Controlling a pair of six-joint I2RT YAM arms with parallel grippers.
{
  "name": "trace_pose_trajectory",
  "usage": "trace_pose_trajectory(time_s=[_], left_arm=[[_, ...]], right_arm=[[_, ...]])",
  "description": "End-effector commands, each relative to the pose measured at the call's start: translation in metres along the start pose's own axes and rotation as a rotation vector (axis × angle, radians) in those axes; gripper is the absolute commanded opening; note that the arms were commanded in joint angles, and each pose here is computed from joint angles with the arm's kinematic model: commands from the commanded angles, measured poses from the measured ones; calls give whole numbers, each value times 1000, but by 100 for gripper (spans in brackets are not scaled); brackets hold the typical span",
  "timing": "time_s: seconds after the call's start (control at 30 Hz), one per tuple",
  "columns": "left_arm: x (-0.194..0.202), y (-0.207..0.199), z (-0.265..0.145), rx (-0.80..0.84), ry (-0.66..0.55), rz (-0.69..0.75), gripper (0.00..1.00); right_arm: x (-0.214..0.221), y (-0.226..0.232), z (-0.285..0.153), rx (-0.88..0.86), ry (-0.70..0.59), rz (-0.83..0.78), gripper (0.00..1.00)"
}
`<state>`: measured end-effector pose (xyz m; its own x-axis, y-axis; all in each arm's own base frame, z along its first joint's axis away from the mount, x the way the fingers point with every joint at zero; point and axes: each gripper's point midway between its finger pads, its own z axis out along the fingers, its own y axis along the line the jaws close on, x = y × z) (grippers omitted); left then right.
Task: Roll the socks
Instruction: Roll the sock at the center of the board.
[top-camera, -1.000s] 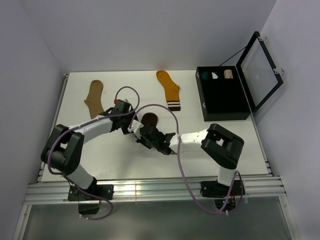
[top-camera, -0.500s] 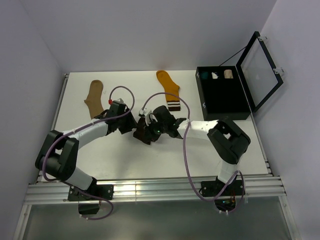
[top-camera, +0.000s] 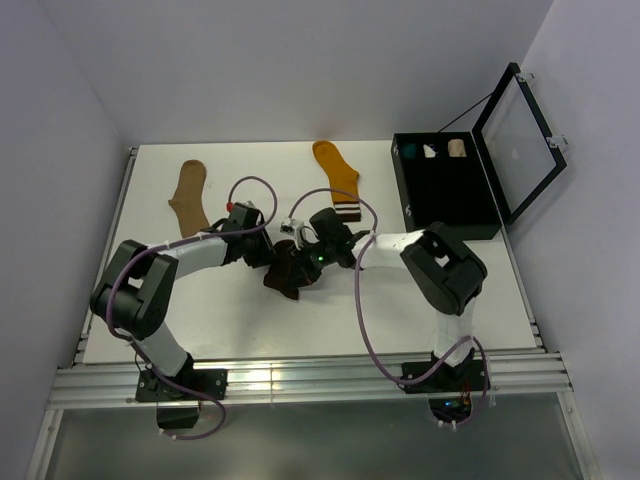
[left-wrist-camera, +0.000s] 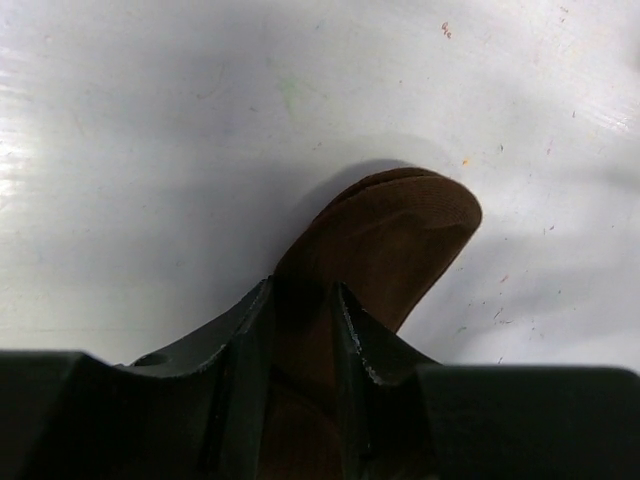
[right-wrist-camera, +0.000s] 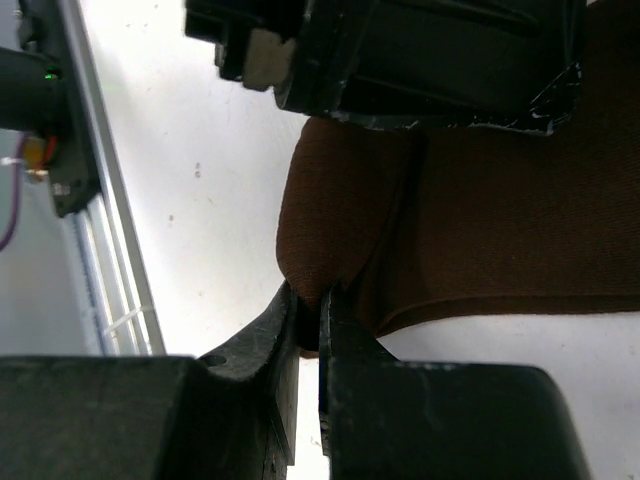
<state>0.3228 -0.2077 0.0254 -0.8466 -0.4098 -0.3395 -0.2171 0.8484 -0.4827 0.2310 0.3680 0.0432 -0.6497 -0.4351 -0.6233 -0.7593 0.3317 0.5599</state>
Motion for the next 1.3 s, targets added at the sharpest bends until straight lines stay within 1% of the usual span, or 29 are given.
trace_pose_trajectory(time_s=[0.0, 0.17, 0.4, 0.5, 0.73, 0.77, 0.83, 1.0, 1.03, 1.07, 1.1, 1.13, 1.17, 1.23, 1.27], left_arm=[[-11, -19, 4, 56, -24, 24, 34], [-10, -20, 5, 58, -28, 32, 34], [-13, -24, 4, 78, -50, 44, 34], [-14, -29, 3, 96, -56, 50, 36], [-15, -37, -6, 108, -87, 69, 46], [-16, -37, -8, 106, -96, 60, 49], [-25, -37, -18, 99, -145, 45, 52], [-40, -29, -46, 56, -251, -29, 61], [-42, -21, -49, 22, -274, -48, 63], [-44, -19, -57, 20, -297, -88, 64], [-44, -16, -61, 12, -308, -107, 66], [-41, -8, -61, -7, -313, -132, 74], [-41, -8, -67, 0, -323, -151, 77], [-34, 2, -70, -20, -314, -185, 80], [-31, 1, -75, -5, -310, -225, 81]], right_arm=[[-15, 9, 2, -99, -18, 24, 0], [-13, 1, 5, -131, -19, 100, 0], [0, -22, 13, -116, 8, 225, 0], [6, -37, 15, -71, 24, 281, 0], [12, -51, 19, -3, 60, 342, 0], [12, -52, 19, 2, 61, 344, 0], [13, -56, 19, 32, 66, 349, 0], [13, -59, 16, 70, 73, 353, 0], [13, -60, 16, 77, 73, 359, 0], [12, -60, 16, 81, 71, 359, 0], [12, -60, 15, 85, 73, 363, 0], [12, -61, 16, 91, 74, 367, 0], [11, -61, 15, 95, 72, 367, 0], [11, -61, 15, 104, 70, 377, 0], [11, -62, 15, 111, 67, 382, 0]])
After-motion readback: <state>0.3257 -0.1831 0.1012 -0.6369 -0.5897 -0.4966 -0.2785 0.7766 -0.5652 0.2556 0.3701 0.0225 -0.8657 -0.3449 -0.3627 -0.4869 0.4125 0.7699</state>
